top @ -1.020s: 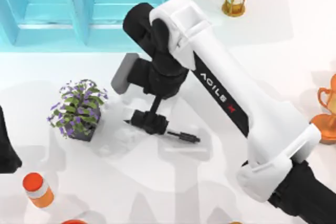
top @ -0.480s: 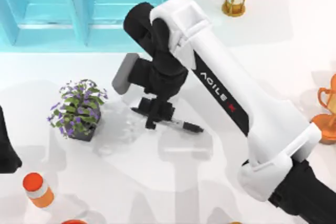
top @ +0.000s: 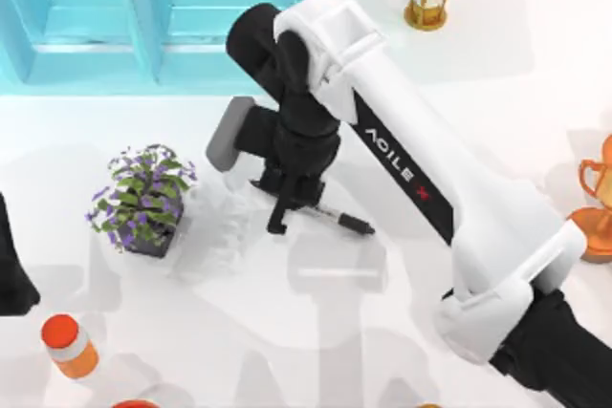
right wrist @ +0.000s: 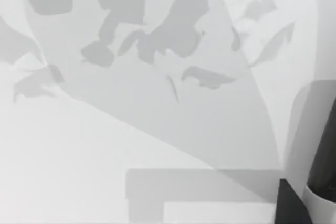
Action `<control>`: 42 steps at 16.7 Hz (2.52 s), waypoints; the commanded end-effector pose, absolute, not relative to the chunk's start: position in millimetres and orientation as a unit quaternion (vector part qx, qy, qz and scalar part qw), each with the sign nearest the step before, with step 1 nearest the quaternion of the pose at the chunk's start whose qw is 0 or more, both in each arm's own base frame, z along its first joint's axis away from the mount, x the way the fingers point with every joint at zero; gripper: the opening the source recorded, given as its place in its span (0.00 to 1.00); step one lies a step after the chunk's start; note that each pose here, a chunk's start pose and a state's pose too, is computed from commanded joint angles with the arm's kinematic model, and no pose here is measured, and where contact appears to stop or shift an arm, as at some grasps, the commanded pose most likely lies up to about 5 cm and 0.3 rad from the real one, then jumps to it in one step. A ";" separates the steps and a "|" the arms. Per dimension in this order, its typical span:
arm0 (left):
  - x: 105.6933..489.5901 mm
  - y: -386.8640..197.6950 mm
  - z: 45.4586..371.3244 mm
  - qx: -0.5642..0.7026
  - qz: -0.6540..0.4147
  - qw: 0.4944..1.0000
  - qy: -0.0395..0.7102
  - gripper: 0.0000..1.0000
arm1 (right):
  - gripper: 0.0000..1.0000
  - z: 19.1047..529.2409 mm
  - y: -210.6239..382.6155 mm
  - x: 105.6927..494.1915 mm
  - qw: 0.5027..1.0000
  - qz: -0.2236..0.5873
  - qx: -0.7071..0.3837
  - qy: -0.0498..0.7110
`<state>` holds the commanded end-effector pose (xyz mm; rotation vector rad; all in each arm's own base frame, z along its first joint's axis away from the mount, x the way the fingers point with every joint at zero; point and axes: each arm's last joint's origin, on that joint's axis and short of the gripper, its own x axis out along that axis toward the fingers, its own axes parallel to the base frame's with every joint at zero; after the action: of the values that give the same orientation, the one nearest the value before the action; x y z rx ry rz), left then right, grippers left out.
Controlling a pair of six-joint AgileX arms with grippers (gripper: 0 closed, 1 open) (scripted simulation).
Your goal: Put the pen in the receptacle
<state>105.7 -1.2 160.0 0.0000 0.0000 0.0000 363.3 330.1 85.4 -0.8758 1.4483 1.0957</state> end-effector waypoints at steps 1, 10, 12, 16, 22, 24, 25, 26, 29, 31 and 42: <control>105.7 -1.2 160.0 0.000 0.000 1.000 0.000 1.00 | 0.00 85.4 330.1 363.3 0.533 0.460 -0.367 0.608; 105.7 -1.2 160.0 0.000 0.000 1.000 0.000 1.00 | 0.00 156.2 334.1 393.8 0.611 0.448 -0.382 0.530; 105.7 -1.2 160.0 0.000 0.000 1.000 0.000 1.00 | 0.00 169.4 334.8 394.5 0.603 0.447 -0.382 0.539; 105.7 -1.2 160.0 0.000 0.000 1.000 0.000 1.00 | 0.00 198.5 332.2 388.8 0.598 0.449 -0.384 0.542; 105.7 -1.2 160.0 0.000 0.000 1.000 0.000 1.00 | 0.00 213.7 329.9 384.6 0.602 0.451 -0.384 0.536; 105.7 -1.2 160.0 0.000 0.000 1.000 0.000 1.00 | 0.00 214.1 329.3 385.0 0.603 0.450 -0.383 0.536; 105.7 -1.2 160.0 0.000 0.000 1.000 0.000 1.00 | 0.00 217.5 325.8 388.0 0.611 0.446 -0.377 0.534; 105.7 -1.2 160.0 0.000 0.000 1.000 0.000 1.00 | 0.00 223.2 318.6 393.8 0.626 0.437 -0.365 0.532; 105.7 -1.2 160.0 0.000 0.000 1.000 0.000 1.00 | 0.00 247.5 274.7 423.8 0.698 0.377 -0.293 0.533; 105.7 -1.2 160.0 0.000 0.000 1.000 0.000 1.00 | 0.00 263.7 227.8 447.6 0.750 0.306 -0.217 0.544; 105.7 -1.2 160.0 0.000 0.000 1.000 0.000 1.00 | 0.00 257.0 -121.0 429.9 0.662 -0.348 0.331 0.576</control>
<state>105.7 -1.2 160.0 0.0000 0.0000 0.0000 429.9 -121.0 257.0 0.7479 1.3014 -0.7858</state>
